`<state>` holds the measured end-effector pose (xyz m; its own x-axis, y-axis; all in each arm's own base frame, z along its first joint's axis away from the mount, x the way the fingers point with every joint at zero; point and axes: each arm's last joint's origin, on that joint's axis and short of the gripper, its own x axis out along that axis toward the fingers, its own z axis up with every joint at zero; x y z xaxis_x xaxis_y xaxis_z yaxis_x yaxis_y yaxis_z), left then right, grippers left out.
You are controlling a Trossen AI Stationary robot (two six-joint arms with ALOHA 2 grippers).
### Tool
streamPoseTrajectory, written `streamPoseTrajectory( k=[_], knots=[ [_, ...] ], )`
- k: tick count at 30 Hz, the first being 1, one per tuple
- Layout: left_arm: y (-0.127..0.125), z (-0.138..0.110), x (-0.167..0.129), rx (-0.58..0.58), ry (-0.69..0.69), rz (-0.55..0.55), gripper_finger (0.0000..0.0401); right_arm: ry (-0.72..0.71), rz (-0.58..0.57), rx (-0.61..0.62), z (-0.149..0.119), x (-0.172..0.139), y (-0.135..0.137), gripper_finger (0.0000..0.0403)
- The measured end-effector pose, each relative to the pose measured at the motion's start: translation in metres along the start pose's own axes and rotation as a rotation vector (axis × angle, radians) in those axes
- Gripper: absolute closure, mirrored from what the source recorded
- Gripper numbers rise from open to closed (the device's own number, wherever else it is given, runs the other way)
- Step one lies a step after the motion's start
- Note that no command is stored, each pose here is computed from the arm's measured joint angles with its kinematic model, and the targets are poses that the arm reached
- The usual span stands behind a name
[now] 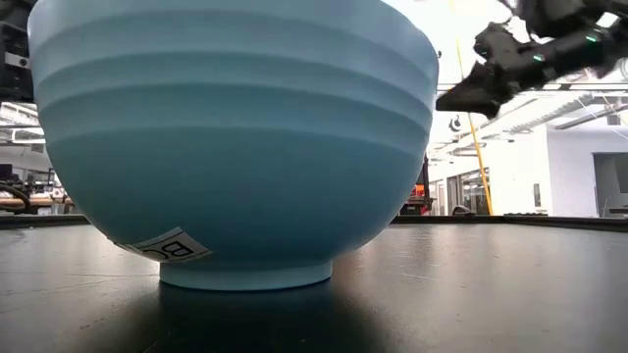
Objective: Nest bowls inside each other
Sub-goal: Stack the orange bowl on the pink bowl
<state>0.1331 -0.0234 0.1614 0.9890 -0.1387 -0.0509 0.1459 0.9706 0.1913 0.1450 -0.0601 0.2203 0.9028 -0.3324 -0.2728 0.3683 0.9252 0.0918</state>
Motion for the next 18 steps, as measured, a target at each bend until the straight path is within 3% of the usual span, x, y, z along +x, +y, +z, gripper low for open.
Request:
streamPoseTrajectory(
  k=[3, 8, 13, 18],
  knots=[
    [0.000, 0.000, 0.000, 0.014, 0.000, 0.011, 0.0240, 0.039, -0.006, 0.015, 0.013, 0.015, -0.014, 0.0303],
    [0.002, 0.006, -0.001, 0.024, -0.062, 0.023, 0.0240, -0.041, 0.024, 0.035, 0.032, 0.034, -0.037, 0.0303],
    [0.002, 0.010, -0.004, 0.044, -0.093, 0.027, 0.0240, 0.073, 0.139, 0.085, 0.041, 0.052, -0.064, 0.0303],
    [0.002, 0.008, -0.005, 0.040, -0.068, 0.017, 0.0240, 0.191, 0.166, 0.003, 0.058, 0.071, -0.080, 0.0303]
  ],
)
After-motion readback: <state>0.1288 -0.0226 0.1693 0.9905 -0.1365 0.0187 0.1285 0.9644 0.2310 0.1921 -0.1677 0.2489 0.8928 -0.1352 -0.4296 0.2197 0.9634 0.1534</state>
